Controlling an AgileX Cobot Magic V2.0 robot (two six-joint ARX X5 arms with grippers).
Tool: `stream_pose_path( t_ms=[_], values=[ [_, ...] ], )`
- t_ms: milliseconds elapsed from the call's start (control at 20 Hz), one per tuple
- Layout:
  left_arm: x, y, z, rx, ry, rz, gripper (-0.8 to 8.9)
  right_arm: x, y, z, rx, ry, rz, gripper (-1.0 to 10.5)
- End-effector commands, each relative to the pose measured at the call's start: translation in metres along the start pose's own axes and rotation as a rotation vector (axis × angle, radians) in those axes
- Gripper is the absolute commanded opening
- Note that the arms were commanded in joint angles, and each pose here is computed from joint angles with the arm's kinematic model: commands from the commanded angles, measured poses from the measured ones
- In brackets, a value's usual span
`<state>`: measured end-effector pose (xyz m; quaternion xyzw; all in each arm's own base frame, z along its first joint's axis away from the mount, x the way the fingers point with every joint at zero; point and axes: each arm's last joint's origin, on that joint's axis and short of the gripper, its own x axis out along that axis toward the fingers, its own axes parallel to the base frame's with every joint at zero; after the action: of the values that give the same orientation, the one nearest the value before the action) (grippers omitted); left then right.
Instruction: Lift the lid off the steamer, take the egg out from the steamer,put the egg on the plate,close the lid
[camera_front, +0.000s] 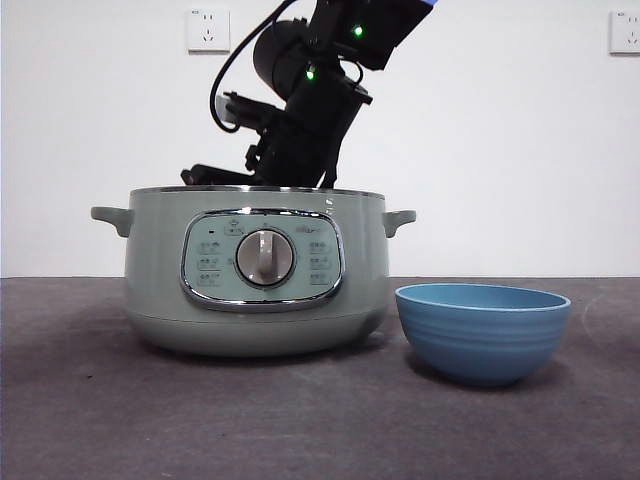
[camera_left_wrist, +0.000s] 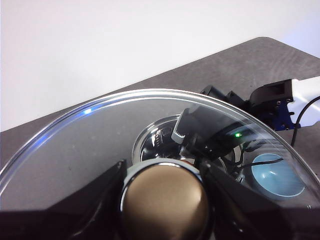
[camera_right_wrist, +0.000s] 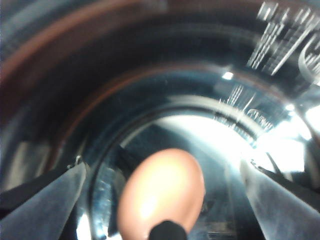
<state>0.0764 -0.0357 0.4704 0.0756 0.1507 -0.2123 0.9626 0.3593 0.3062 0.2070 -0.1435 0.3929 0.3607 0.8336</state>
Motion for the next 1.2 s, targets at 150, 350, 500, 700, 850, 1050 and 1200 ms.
stream_pose_path(
  t_ms=[150,350,500,700,850,1050,1200],
  values=[
    [-0.01,0.001,0.007,-0.001,-0.079,0.008,-0.09,0.01,0.0,-0.006,-0.003,0.033,0.002,4.0],
    [-0.01,0.001,0.007,-0.001,-0.069,0.007,-0.08,0.009,0.0,-0.009,0.007,0.064,0.006,2.7],
    [-0.01,0.001,0.006,-0.001,-0.066,0.007,-0.09,0.009,0.001,-0.01,0.008,0.072,0.007,0.4],
    [-0.01,0.001,0.006,-0.001,-0.066,0.007,-0.09,0.006,0.001,-0.006,0.005,0.048,0.01,-0.1],
    [-0.01,0.001,0.006,-0.001,-0.067,0.006,-0.09,-0.04,0.005,0.016,-0.012,-0.063,0.001,-0.1],
    [-0.01,0.001,0.006,-0.001,-0.066,0.005,-0.09,-0.148,0.011,0.036,-0.032,-0.207,-0.066,-0.1],
    [-0.01,0.001,0.006,-0.001,-0.066,0.003,-0.08,-0.231,0.008,0.025,-0.033,-0.232,-0.139,-0.1]
  ],
)
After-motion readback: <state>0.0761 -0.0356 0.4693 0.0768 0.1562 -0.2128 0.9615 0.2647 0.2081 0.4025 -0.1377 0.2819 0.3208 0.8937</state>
